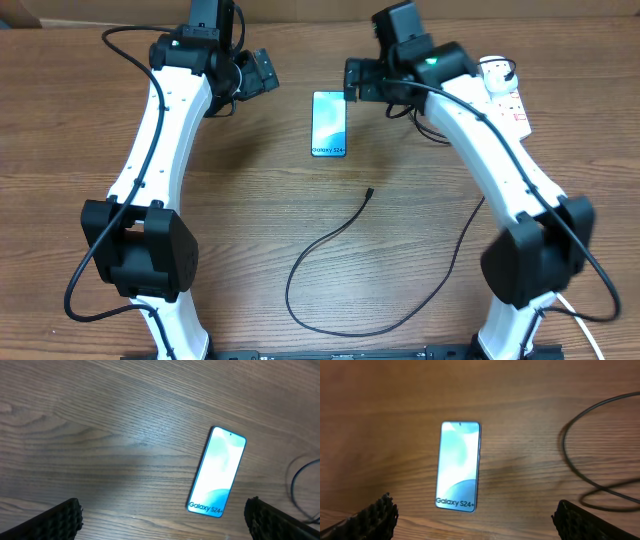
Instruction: Plug charger to phone and switch on socket
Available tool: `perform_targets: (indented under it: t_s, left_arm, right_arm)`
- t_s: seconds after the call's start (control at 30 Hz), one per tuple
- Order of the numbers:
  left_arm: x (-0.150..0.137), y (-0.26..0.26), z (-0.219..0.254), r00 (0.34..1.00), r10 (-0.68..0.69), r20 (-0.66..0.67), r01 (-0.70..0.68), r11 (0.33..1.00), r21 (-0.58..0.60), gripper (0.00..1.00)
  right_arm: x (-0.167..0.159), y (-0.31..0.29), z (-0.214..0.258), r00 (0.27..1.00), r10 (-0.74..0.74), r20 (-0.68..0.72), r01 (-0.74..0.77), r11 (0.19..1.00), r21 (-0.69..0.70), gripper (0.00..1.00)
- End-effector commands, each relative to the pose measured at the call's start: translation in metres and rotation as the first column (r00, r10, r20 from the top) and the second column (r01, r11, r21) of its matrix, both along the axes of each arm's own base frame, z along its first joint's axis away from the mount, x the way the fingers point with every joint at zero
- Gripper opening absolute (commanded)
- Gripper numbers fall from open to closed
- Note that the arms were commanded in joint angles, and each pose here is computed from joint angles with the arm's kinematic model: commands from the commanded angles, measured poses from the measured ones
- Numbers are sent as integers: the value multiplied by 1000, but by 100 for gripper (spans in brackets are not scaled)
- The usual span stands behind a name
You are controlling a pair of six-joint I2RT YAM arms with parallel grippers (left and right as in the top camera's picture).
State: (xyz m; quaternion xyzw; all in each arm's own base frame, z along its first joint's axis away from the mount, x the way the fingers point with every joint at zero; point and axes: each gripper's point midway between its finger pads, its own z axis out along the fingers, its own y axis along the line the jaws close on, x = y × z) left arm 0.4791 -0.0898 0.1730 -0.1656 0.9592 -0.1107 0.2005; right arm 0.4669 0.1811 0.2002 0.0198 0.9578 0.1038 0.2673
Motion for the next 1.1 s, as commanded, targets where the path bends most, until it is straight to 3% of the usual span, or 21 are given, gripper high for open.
perform_targets:
  t_s: [0.0,0.27,0.5,0.7,1.07]
  left_arm:
    - [0,-7,-3,996,-84,7,84,996,40,100]
    - [-4,-29,1,956,-292,39,291,957,13,100]
    - [-7,-50,2,939,-341,50,341,940,7,100]
    - [-11,-75,2,905,-420,71,419,908,25,100]
    - [-11,-111,-2,924,-372,88,353,919,179,100]
  right_arm:
    - [-3,-10,48,995,-45,91,41,998,47,100]
    - [-31,-41,105,975,-117,190,114,993,23,100]
    - [-55,-65,149,939,-201,281,199,979,35,100]
    - [-61,-68,156,935,-201,292,197,979,43,100]
    - [-60,-86,153,920,-250,302,267,963,-18,100]
